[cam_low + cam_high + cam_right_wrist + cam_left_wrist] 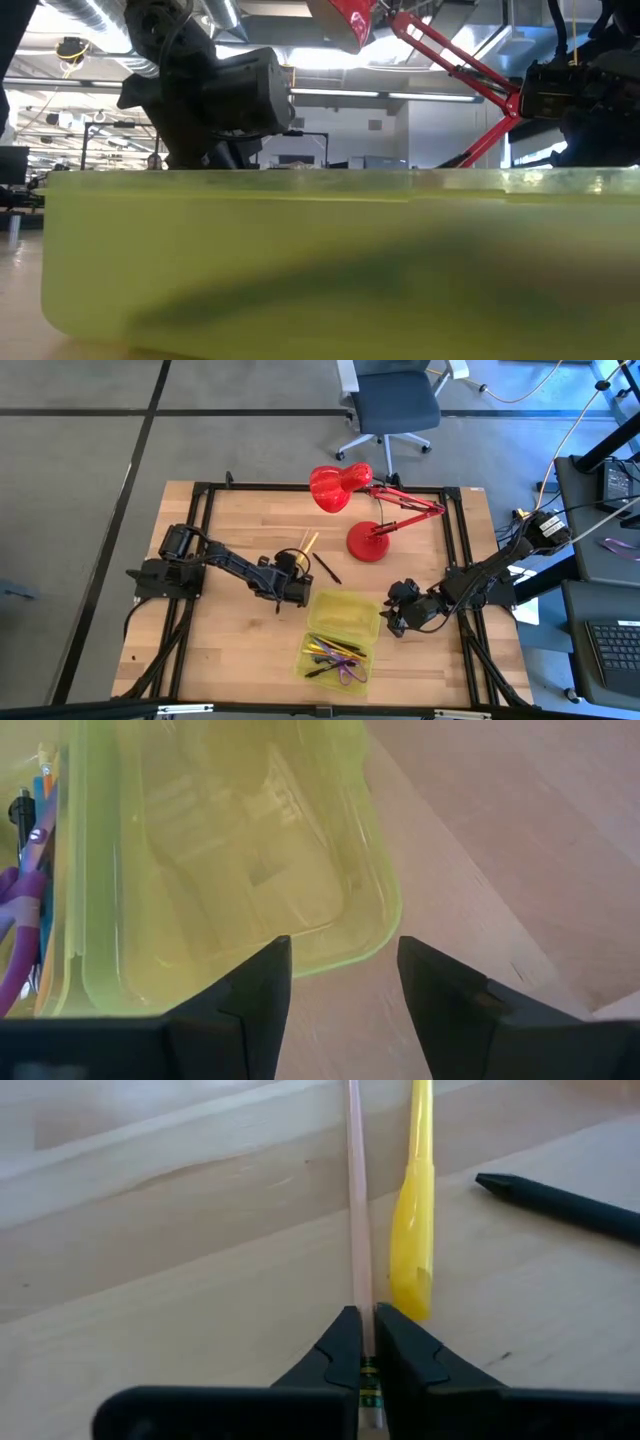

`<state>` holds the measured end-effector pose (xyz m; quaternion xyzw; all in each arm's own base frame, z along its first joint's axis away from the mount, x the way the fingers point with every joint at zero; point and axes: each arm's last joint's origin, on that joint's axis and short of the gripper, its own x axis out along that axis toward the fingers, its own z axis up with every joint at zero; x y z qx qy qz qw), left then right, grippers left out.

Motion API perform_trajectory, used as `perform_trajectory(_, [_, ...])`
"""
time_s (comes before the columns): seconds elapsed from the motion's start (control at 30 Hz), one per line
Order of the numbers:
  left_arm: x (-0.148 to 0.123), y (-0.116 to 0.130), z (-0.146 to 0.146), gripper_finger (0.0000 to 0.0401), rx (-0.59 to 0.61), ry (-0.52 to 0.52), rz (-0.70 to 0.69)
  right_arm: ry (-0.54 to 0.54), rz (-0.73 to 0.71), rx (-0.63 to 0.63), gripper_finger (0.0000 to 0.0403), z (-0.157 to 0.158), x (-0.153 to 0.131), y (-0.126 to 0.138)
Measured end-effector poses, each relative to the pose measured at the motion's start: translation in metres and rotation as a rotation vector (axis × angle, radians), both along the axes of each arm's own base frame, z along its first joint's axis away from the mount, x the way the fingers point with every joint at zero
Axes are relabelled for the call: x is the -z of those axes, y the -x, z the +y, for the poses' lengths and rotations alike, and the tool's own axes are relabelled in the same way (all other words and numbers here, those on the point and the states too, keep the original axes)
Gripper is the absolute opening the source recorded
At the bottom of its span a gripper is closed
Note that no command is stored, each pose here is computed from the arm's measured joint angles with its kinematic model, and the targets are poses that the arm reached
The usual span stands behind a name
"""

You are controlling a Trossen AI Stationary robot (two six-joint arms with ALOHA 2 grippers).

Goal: Pick & place school supplies into a supply box
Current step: Put the pink pencil into the yellow supply box

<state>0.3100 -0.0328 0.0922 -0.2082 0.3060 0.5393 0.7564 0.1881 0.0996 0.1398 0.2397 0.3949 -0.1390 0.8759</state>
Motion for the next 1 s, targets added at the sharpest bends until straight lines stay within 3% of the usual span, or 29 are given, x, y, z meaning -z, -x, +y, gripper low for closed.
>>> perform_trajectory(0.3, [-0.005, 0.004, -0.007, 0.0007, 0.032, 0.002, 0.018, -0.001, 0.001, 0.000, 0.0188, 0.000, 0.000, 0.000])
perform_trajectory(0.47, [-0.018, 0.008, -0.007, 0.0010, 0.051, 0.039, 0.025, -0.001, 0.001, -0.001, 0.0188, 0.000, 0.000, 0.000])
perform_trajectory(0.77, [-0.045, 0.009, -0.013, 0.0008, 0.133, 0.014, -0.023, 0.001, 0.001, -0.003, 0.0188, 0.000, 0.000, 0.000])
perform_trajectory(0.87, [-0.059, 0.010, -0.019, 0.0010, 0.213, 0.033, -0.029, 0.003, 0.002, -0.005, 0.0188, 0.000, 0.000, 0.000])
perform_trajectory(1.0, [-0.079, 0.009, -0.036, 0.0011, 0.451, 0.086, -0.047, 0.012, 0.018, -0.005, 0.0188, -0.001, 0.001, 0.001])
